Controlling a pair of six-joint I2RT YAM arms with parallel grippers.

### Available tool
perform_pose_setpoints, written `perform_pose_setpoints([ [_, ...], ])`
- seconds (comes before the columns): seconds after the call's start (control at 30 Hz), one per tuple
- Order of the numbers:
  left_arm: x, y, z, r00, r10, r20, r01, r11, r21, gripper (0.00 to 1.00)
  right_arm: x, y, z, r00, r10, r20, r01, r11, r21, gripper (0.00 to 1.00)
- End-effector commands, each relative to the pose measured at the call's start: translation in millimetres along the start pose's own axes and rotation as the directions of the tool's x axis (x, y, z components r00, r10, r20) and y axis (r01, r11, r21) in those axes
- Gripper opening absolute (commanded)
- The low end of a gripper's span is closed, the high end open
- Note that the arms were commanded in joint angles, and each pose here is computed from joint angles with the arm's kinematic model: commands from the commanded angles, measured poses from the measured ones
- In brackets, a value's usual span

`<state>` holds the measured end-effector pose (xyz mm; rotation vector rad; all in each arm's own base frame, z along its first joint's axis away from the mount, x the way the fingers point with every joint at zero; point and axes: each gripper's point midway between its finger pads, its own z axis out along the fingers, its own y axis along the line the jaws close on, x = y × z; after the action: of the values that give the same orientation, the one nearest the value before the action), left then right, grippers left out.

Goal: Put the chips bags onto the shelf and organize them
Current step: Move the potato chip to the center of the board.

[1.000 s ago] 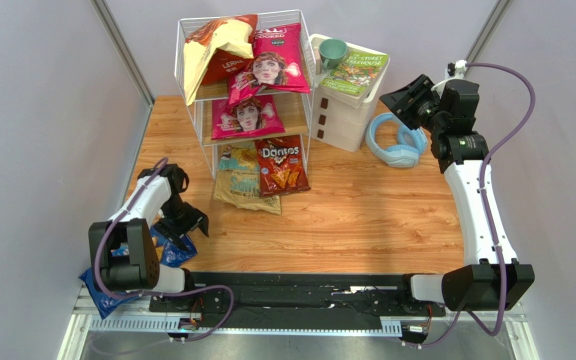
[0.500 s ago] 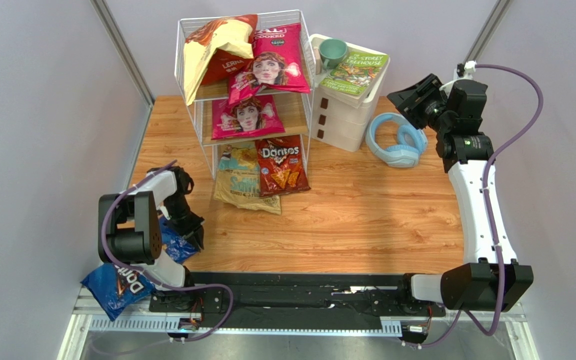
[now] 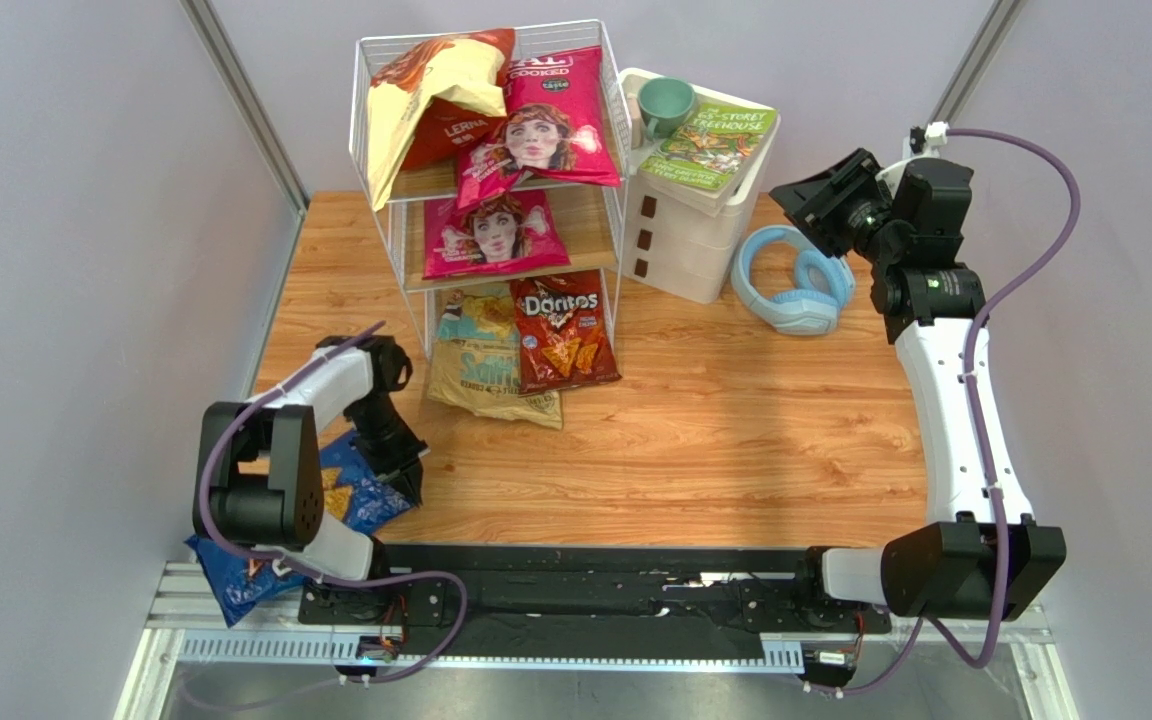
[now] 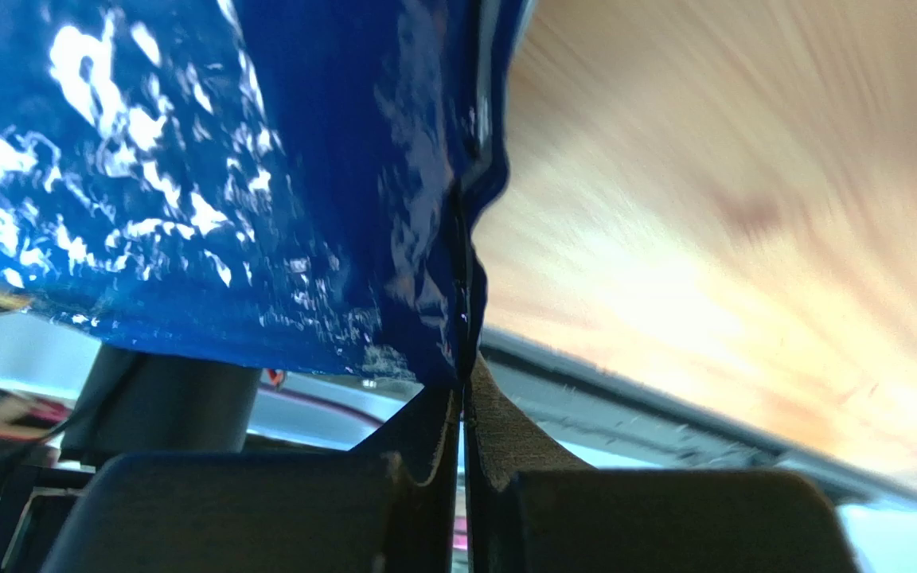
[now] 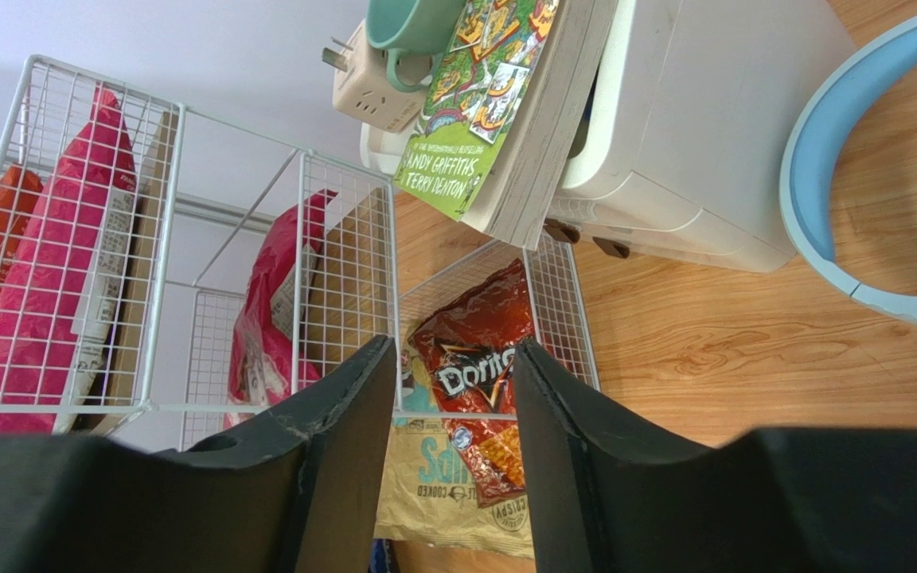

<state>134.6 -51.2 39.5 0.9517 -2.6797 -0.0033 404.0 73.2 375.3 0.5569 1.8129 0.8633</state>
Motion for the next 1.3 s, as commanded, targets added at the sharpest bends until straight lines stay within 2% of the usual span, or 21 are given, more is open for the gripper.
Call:
perform_pose_setpoints([
  [0.0, 17.5, -18.8, -24.1, 0.992, 0.120, 0.044, -0.122, 0.991, 0.054, 0.00, -7.1, 13.8, 0.3, 1.000, 0.005, 0.012, -0.004, 0.998, -0.060, 0.43],
  [0.27, 51.3, -29.7, -25.4, 0.971, 0.236, 0.043, -0.238, 0.971, 0.036, 0.00, -3.6, 16.2, 3.3, 0.999, -0.031, -0.015, 0.030, 0.998, -0.053, 0.44],
  [0.43, 80.1, -51.1, -11.9, 0.928, 0.371, 0.039, -0.373, 0.926, 0.054, 0.00, 4.6, 13.9, 5.3, 0.999, -0.023, -0.030, 0.021, 0.998, -0.059, 0.44],
  [0.5, 88.1, -64.0, -7.0, 0.895, 0.446, 0.031, -0.447, 0.894, 0.037, 0.00, 9.3, 13.8, 5.5, 0.999, -0.015, -0.039, 0.013, 0.998, -0.061, 0.44],
  [0.63, 115.2, -89.5, -9.8, 0.781, 0.624, 0.025, -0.624, 0.781, -0.014, 0.00, 15.8, 11.9, 6.1, 0.998, -0.010, -0.061, 0.007, 0.999, -0.052, 0.44],
  [0.83, 124.5, -101.1, -28.5, 0.741, 0.665, 0.095, -0.666, 0.745, -0.027, 0.00, 14.9, 10.9, 7.2, 0.998, -0.019, -0.057, 0.016, 0.999, -0.050, 0.45],
  [1.03, 136.0, -126.5, -38.7, 0.665, 0.731, 0.153, -0.743, 0.668, 0.038, 0.00, 18.4, 7.6, 7.7, 0.998, 0.003, -0.062, -0.006, 0.999, -0.044, 0.45],
  [1.17, 145.2, -143.8, -39.5, 0.578, 0.804, 0.142, -0.812, 0.583, 0.004, 0.00, 13.8, 8.4, 6.1, 0.999, -0.014, -0.047, 0.012, 0.999, -0.034, 0.45],
  [1.27, 154.3, -160.5, -43.7, 0.493, 0.856, 0.156, -0.864, 0.502, -0.026, 0.00, 12.6, 6.9, 4.2, 0.999, -0.014, -0.039, 0.013, 1.000, -0.020, 0.45],
])
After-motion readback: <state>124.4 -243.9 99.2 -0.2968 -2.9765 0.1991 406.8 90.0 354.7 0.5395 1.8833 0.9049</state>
